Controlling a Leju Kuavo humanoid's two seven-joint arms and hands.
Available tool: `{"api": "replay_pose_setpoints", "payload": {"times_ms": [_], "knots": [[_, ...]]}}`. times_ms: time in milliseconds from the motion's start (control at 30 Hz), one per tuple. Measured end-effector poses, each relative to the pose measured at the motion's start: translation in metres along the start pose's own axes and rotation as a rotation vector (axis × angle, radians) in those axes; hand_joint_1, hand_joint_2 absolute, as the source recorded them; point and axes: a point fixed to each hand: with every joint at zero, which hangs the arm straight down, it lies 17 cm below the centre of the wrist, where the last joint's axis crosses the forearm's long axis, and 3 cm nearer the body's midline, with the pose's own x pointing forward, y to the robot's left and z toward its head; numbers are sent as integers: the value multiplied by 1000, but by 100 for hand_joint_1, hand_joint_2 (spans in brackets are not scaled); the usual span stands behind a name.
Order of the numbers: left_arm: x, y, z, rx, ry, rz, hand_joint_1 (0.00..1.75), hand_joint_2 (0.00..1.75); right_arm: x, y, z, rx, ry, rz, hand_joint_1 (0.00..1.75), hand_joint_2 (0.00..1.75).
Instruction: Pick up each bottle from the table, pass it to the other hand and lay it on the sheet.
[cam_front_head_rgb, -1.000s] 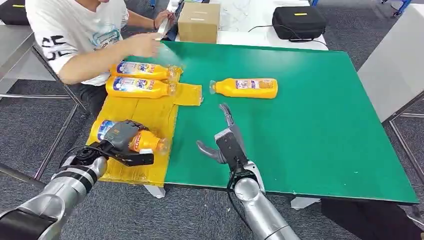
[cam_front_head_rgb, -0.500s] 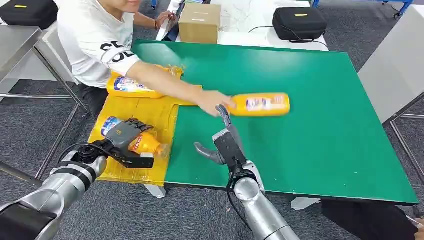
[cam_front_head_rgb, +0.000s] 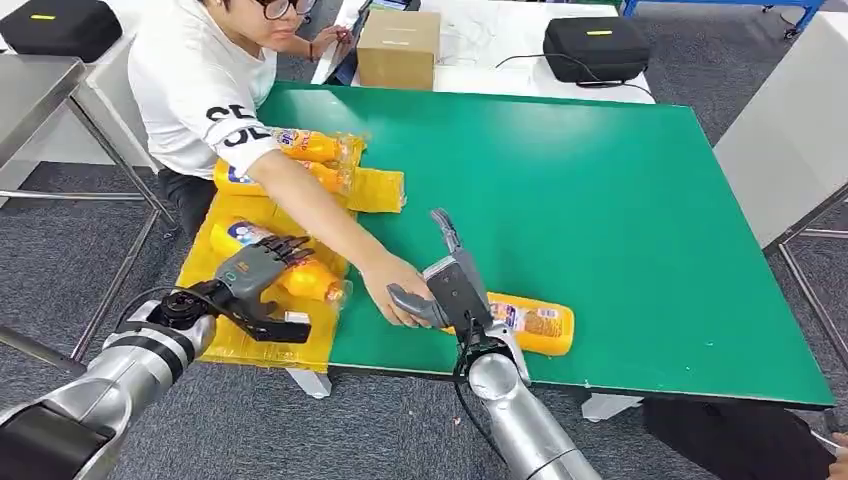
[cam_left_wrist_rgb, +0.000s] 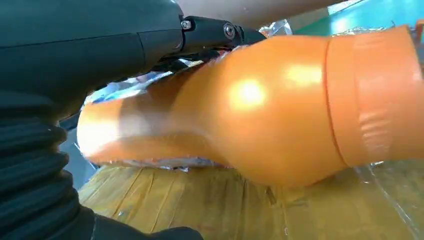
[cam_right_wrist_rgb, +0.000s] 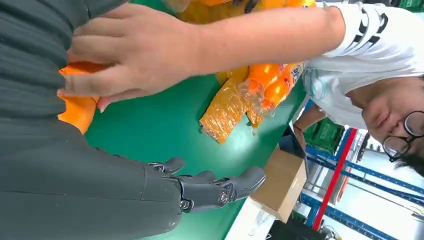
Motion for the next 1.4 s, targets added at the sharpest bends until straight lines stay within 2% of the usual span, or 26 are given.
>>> {"api": "replay_pose_setpoints", "payload": {"times_ms": [633, 900, 1033, 1200, 1233, 1400], "knots": [[4, 5, 2, 64, -13, 42, 0, 175, -1, 2, 1, 11, 5, 10, 0, 175], [1, 13, 22, 242, -8, 227, 0, 175, -7, -4, 3, 3, 12, 19, 0, 175], [-2, 10, 30, 274, 8, 271, 0, 175, -9, -6, 4, 1, 13, 25, 0, 175], [-10, 23, 45, 435, 77, 588, 0, 175, -12, -8, 7, -11, 21, 26, 0, 175], [-13, 28, 48, 480, 91, 662, 0, 175, -13, -8, 8, -15, 23, 27, 0, 0], [-16, 68, 59, 706, 99, 955, 0, 175, -22, -12, 11, -34, 52, 61, 0, 0]]}}
